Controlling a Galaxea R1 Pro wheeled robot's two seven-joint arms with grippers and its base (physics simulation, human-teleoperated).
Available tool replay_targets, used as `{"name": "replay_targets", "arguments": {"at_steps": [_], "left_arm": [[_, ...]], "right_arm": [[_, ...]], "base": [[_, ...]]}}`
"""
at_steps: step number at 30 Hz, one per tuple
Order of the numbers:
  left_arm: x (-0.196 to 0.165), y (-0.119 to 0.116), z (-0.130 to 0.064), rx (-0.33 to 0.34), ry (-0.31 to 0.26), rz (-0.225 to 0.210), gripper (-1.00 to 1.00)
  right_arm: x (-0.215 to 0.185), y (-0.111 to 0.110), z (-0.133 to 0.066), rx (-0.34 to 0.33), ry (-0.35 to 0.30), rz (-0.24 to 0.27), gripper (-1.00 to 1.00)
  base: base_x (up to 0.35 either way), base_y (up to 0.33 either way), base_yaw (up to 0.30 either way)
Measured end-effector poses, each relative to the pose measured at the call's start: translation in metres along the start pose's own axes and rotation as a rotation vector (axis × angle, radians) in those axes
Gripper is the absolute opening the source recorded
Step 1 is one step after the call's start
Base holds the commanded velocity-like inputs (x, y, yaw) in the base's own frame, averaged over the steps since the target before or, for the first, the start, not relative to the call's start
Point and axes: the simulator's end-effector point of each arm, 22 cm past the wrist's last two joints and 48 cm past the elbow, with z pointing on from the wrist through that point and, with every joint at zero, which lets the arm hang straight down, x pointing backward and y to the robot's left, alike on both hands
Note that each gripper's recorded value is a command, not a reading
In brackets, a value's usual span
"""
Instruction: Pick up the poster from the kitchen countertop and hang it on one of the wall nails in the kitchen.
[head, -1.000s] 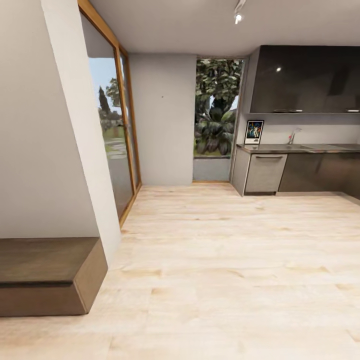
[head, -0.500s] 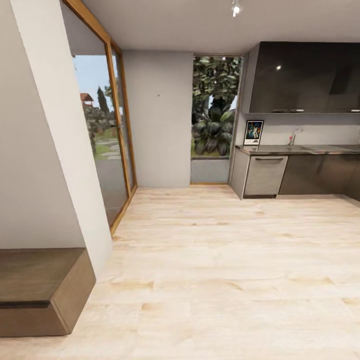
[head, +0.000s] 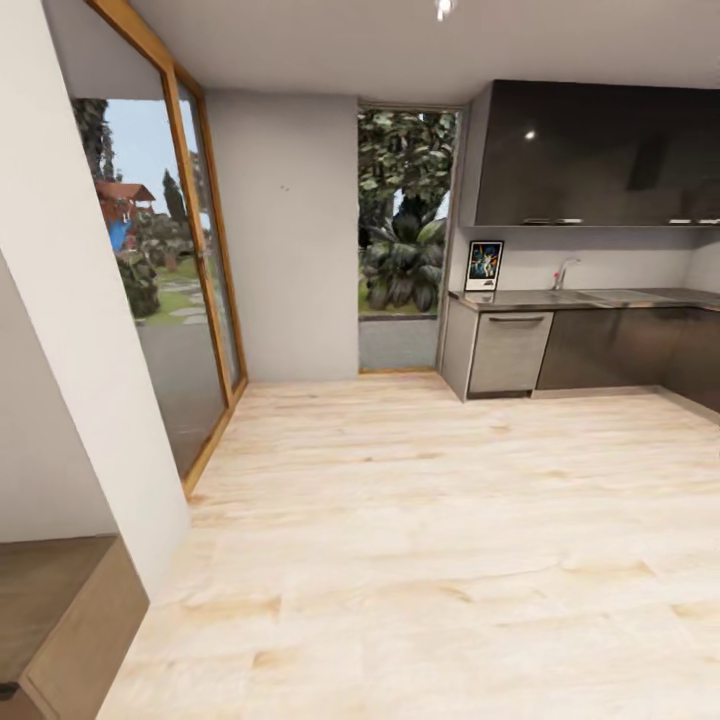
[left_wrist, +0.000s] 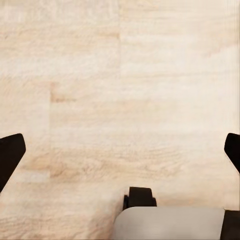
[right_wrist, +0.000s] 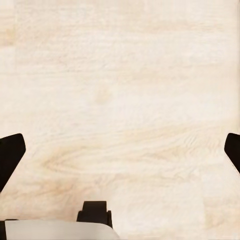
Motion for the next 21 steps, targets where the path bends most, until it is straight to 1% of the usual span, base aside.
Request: {"name": "replay_targets", "arguments": {"at_steps": [21], "left_arm": [[0.0000, 0.0000, 0.0000, 0.000, 0.000, 0.000, 1.00]], "right_arm": [[-0.0001, -0.0001, 0.0000, 0.000, 0.000, 0.000, 1.00]], "base": [[0.332, 0.000, -0.005]]}}
